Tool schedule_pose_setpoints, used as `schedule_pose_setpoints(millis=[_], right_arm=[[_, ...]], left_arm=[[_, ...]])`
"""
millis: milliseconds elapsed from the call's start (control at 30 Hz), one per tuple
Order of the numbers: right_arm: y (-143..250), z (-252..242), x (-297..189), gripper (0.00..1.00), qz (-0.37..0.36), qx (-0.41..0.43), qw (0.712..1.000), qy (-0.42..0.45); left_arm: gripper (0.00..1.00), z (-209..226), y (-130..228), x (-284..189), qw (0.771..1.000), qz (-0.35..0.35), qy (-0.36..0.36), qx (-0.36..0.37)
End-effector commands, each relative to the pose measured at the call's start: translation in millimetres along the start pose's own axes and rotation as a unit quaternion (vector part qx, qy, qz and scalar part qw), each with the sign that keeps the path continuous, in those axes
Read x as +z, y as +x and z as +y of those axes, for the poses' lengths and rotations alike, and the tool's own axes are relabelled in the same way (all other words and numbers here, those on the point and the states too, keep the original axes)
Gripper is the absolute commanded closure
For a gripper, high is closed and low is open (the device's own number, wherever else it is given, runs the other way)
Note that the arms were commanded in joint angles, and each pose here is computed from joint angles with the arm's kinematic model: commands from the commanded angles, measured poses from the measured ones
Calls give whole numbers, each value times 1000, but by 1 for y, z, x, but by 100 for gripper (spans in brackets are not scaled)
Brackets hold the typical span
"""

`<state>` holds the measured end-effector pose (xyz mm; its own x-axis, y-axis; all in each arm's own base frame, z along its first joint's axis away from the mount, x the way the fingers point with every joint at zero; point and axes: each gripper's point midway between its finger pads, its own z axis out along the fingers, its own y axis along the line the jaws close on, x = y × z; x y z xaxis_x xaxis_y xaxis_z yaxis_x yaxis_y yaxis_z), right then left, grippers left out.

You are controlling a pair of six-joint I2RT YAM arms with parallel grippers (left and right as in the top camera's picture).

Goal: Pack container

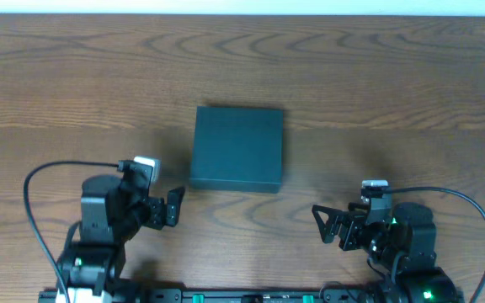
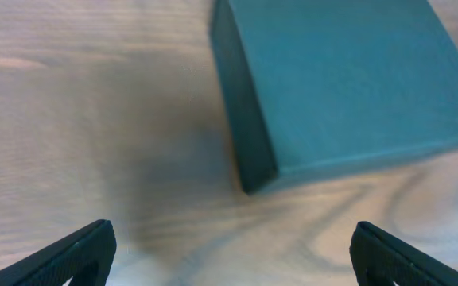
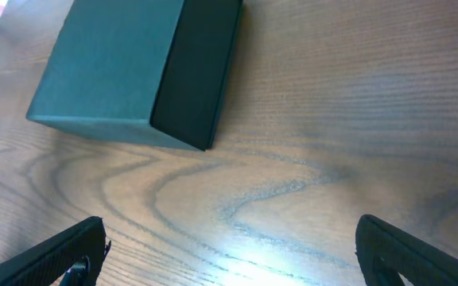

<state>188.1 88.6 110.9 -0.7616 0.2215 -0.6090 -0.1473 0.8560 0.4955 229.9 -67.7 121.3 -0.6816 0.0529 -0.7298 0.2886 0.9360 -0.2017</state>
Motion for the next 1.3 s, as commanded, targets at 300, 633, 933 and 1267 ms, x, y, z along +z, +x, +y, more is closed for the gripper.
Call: schedule_pose_setpoints(millis=[300,633,933,1267], right_arm=[[3,0,1,1,3,4,1000,-1],[3,0,1,1,3,4,1000,-1],[3,0,1,1,3,4,1000,-1],[3,0,1,1,3,4,1000,-1]], left_arm=[[5,31,24,14,983,-157,-59,-73],[5,28,0,-3,969,-230,-56,-63],[5,22,-12,-16,961,-268,-45,-51],[5,22,-12,-15,961,-267,-46,-52]])
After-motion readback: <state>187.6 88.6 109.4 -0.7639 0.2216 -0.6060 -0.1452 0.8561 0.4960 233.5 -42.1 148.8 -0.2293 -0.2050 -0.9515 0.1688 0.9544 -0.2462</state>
